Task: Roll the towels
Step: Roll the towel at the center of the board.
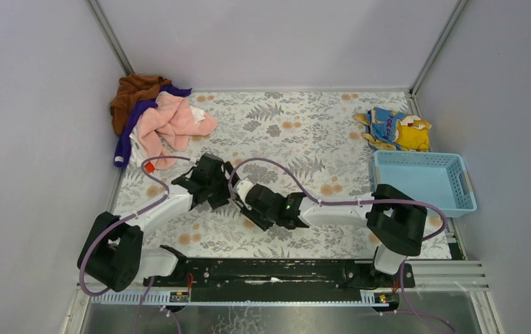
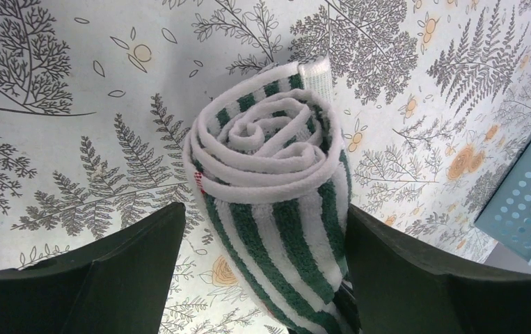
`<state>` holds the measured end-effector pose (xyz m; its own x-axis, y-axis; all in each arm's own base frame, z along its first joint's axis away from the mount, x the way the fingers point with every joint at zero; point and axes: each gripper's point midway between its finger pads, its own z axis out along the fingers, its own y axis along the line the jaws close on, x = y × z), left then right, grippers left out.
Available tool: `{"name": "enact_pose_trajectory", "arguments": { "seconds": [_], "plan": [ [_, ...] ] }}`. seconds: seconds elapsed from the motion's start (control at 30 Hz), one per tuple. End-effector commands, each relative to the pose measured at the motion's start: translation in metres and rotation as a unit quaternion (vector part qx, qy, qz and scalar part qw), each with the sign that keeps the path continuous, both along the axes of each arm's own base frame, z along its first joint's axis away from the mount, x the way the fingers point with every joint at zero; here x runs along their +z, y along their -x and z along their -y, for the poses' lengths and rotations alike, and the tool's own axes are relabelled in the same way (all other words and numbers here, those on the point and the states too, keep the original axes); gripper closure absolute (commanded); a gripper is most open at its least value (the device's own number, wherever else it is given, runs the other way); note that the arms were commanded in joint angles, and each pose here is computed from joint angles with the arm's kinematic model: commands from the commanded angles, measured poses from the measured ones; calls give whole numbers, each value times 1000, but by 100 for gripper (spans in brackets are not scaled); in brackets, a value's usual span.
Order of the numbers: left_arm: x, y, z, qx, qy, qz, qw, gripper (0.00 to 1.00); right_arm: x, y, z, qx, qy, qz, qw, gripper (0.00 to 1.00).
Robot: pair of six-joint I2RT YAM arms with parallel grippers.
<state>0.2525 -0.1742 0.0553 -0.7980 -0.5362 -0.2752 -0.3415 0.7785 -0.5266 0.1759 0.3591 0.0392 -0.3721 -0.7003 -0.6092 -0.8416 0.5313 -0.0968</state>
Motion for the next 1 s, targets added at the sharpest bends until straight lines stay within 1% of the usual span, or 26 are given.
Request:
{"name": "enact_pose_trajectory", "arguments": {
  "seconds": [0.0, 0.1, 0.2, 0.23, 0.33, 0.43, 0.47, 0.53, 0.67, 0.83, 0.97],
  "plan": [
    [-19, 13, -10, -2, -21, -35, 999, 20, -36, 40, 23, 16, 17, -132, 991, 63],
    [-33, 12, -7, -5, -22, -51, 998, 23, -37, 41, 26, 15, 11, -145, 989, 62],
    [-47, 12, -7, -5, -29, -65, 997, 31, -37, 40, 28, 10, 12, -149, 989, 60],
    [-52, 12, -7, -5, -32, -71, 997, 35, -36, 39, 29, 7, 15, -148, 989, 58],
    [-64, 17, -6, -10, -37, -88, 995, 45, -22, 27, 27, -12, 22, -125, 992, 47],
    [-71, 23, -5, -14, -43, -98, 994, 50, -1, 7, 22, -34, 26, -76, 996, 33],
    [-73, 24, -5, -16, -45, -101, 994, 51, 5, 0, 20, -43, 28, -55, 997, 29],
    [-76, 27, -6, -18, -48, -105, 993, 51, 15, -14, 19, -56, 40, -11, 998, 24],
    [-79, 31, -7, -21, -51, -112, 992, 51, 24, -26, 9, -58, 63, 51, 995, 20],
    [-82, 34, -6, -25, -53, -119, 991, 51, 18, -25, -10, -48, 75, 88, 992, 18],
    [-82, 34, -5, -27, -52, -118, 991, 51, 4, -23, -20, -42, 75, 84, 993, 16]
  ]
}}
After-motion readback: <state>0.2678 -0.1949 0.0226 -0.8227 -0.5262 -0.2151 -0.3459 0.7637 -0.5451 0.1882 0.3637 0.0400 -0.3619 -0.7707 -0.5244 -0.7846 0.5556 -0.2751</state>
